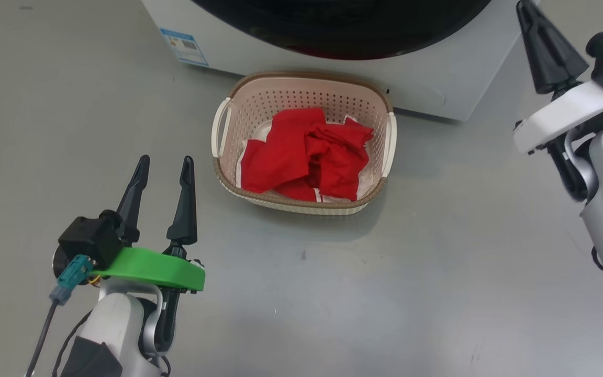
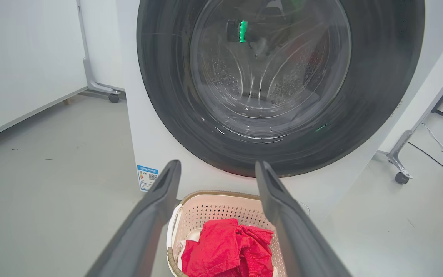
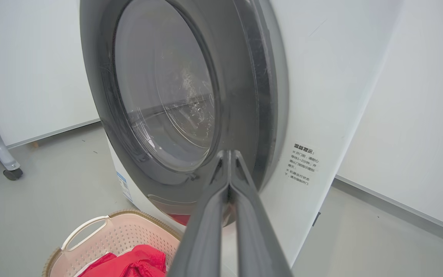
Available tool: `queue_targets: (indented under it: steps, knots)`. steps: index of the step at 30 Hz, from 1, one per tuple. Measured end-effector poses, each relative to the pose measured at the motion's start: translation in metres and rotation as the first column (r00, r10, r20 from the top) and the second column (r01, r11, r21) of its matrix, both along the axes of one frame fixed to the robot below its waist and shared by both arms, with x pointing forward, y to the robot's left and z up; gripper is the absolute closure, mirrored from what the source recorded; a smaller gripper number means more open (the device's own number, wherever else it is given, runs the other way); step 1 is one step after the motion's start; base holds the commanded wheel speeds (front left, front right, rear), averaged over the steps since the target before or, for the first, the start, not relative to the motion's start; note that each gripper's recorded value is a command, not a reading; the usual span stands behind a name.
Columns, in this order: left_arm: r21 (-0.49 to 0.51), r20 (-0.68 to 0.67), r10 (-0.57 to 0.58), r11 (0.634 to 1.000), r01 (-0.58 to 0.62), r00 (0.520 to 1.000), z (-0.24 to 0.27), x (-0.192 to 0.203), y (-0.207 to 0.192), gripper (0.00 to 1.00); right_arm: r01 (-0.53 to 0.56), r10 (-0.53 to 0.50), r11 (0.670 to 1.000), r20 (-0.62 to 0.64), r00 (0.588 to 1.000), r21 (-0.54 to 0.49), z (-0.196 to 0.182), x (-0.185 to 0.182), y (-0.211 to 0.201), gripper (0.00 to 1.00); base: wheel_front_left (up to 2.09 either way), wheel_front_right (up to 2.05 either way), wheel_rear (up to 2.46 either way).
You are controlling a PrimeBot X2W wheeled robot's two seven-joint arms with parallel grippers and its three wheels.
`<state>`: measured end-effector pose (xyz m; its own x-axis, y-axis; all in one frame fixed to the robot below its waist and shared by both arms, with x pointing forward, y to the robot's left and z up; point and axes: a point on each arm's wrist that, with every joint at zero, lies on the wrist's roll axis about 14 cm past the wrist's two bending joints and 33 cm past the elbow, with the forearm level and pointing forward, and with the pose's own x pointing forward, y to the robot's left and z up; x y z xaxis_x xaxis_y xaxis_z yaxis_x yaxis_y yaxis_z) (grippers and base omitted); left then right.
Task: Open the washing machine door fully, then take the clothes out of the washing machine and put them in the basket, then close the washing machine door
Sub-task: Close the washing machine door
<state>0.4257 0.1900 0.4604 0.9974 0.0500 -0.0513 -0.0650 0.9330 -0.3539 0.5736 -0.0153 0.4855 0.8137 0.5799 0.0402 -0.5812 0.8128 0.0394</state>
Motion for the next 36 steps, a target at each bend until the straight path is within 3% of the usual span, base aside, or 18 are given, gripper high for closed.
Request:
queue_targets:
  steps: [14, 24, 36]
  knots:
    - [-0.01, 0.099, -0.041, 0.999, 0.042, 0.994, 0.034, -0.005, -0.014, 0.0, 0.191, -0.192, 0.98, 0.011, 0.981, 0.052, 0.032, -0.059, -0.069, 1.0, 0.0, 0.0, 0.0]
    - [-0.005, 0.115, -0.1, 0.995, 0.101, 0.988, 0.039, -0.01, -0.036, 0.0, 0.366, -0.368, 0.924, -0.003, 0.93, 0.111, 0.041, -0.099, -0.118, 1.0, 0.0, 0.0, 0.0]
    - [0.006, 0.104, -0.154, 0.988, 0.154, 0.983, 0.035, -0.017, -0.053, 0.0, 0.473, -0.472, 0.87, -0.043, 0.881, 0.141, 0.033, -0.139, -0.145, 1.0, 0.0, 0.0, 0.0]
